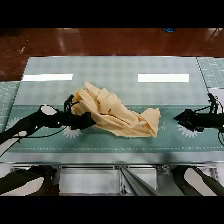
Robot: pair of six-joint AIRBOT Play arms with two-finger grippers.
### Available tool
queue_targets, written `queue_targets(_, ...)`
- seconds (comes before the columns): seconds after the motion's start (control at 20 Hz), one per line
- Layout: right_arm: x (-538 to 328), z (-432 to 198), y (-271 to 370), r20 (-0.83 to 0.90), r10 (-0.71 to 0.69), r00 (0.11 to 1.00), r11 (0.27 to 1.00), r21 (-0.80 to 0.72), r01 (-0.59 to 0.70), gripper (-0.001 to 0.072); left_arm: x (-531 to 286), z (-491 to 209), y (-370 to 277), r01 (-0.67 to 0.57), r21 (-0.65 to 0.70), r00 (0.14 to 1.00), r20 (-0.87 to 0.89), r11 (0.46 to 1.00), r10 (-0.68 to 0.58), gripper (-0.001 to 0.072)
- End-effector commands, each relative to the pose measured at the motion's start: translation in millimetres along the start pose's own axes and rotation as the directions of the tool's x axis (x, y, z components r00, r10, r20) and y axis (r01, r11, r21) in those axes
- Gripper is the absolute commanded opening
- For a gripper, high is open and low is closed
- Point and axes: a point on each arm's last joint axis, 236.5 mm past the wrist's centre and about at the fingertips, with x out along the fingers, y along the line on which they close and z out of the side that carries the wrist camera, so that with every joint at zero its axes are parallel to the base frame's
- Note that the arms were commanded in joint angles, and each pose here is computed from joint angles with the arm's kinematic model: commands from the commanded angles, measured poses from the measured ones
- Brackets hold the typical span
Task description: Fold the shirts.
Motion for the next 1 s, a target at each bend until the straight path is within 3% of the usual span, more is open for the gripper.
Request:
queue_targets(0.0, 0.5, -0.9, 0.3, -0.003, 0.003, 1.0, 1.0, -0.001, -0.003, 0.0407, 0.8, 7.4, -13.9, 0.024, 0.051, 0.999, 0.02, 0.998, -0.025, 0.0025)
queue_targets(0.2, 0.5, -5.0, 1.7, -0.02, 0.009, 1.0, 1.0, -0.001, -0.009, 0.0407, -35.0, 3.2, 3.7, 0.0, 0.167, 0.995, -0.098, 0.986, 0.016, 0.0025)
queue_targets(0.35, 0.2, -1.0, 11.8, -0.003, 0.051, 0.999, 0.999, 0.003, -0.051, 0.0407, -72.3, 19.9, 43.5, -0.069, 0.123, 0.995, -0.058, 0.99, 0.076, 0.0025)
queue_targets(0.55, 5.0, 5.0, 42.3, 0.021, 0.14, 0.99, 0.99, -0.037, -0.139, 0.0407, -91.0, 35.8, 62.2, -0.07, 0.042, 0.998, -0.004, 0.997, 0.07, 0.0025)
queue_targets(0.95, 107.0, -23.7, 131.8, -0.23, 0.166, 0.959, 0.959, -0.188, -0.211, 0.0407, -89.9, 34.6, 62.3, -0.071, 0.041, 0.997, -0.01, 0.997, 0.071, 0.0025)
